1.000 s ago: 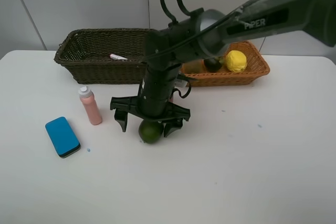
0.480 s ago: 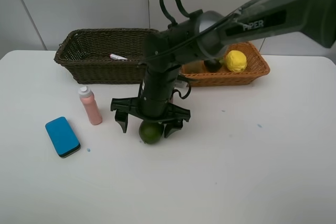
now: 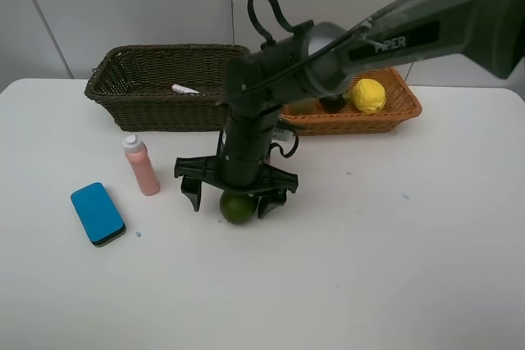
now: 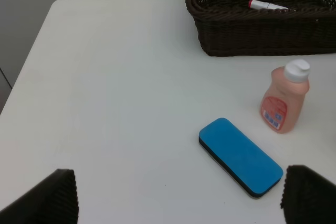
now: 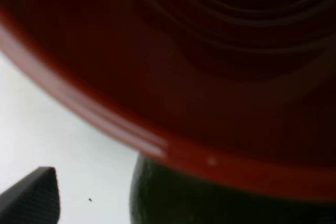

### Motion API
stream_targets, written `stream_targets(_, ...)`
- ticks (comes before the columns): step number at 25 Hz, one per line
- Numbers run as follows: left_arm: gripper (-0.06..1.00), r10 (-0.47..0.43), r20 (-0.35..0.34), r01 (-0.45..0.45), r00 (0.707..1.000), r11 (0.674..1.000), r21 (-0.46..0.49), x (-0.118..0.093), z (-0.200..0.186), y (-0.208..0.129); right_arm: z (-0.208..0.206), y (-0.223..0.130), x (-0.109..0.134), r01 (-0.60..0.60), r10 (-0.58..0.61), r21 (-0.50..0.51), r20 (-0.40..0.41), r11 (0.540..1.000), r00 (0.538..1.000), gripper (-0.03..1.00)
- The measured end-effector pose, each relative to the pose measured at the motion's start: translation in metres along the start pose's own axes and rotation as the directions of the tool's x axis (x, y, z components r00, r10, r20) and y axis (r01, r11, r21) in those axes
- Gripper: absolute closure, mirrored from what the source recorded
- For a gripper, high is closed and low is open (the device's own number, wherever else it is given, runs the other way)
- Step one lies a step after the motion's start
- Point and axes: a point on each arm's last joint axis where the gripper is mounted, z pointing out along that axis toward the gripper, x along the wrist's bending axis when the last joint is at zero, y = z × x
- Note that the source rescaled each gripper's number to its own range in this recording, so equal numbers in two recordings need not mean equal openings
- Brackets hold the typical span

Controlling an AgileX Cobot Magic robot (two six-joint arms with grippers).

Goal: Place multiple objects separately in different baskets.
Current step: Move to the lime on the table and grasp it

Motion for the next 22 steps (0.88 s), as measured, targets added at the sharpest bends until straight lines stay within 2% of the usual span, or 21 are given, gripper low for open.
stream_targets(4, -0.06, 0.0, 0.0, 0.0, 1.0, 1.0, 0.0, 0.0, 0.0, 0.0, 0.0, 0.0, 0.0, 0.0, 0.0, 0.0, 0.0, 1.0, 1.0, 0.02)
stream_targets(6, -0.06, 0.0, 0.0, 0.0, 1.0, 1.0, 0.0, 0.0, 0.0, 0.0, 0.0, -0.0001, -0.0001, 0.0, 0.0, 0.001, 0.001, 1.0, 1.0, 0.1)
stream_targets(8, -0.06, 0.0, 0.0, 0.0, 1.0, 1.0, 0.0, 0.0, 0.0, 0.0, 0.0, -0.0001, -0.0001, 0.0, 0.0, 0.001, 0.001, 1.0, 1.0, 0.37)
stream_targets(9, -0.06, 0.0, 0.0, 0.0, 1.0, 1.0, 0.0, 0.0, 0.0, 0.0, 0.0, -0.0001, -0.0001, 0.0, 0.0, 0.001, 0.001, 1.0, 1.0, 0.39)
stream_targets(22, -0.06, 0.0, 0.0, 0.0, 1.0, 1.0, 0.0, 0.0, 0.0, 0.0, 0.0, -0.0001, -0.0001, 0.001, -0.001, 0.001, 0.001, 1.0, 1.0, 0.39)
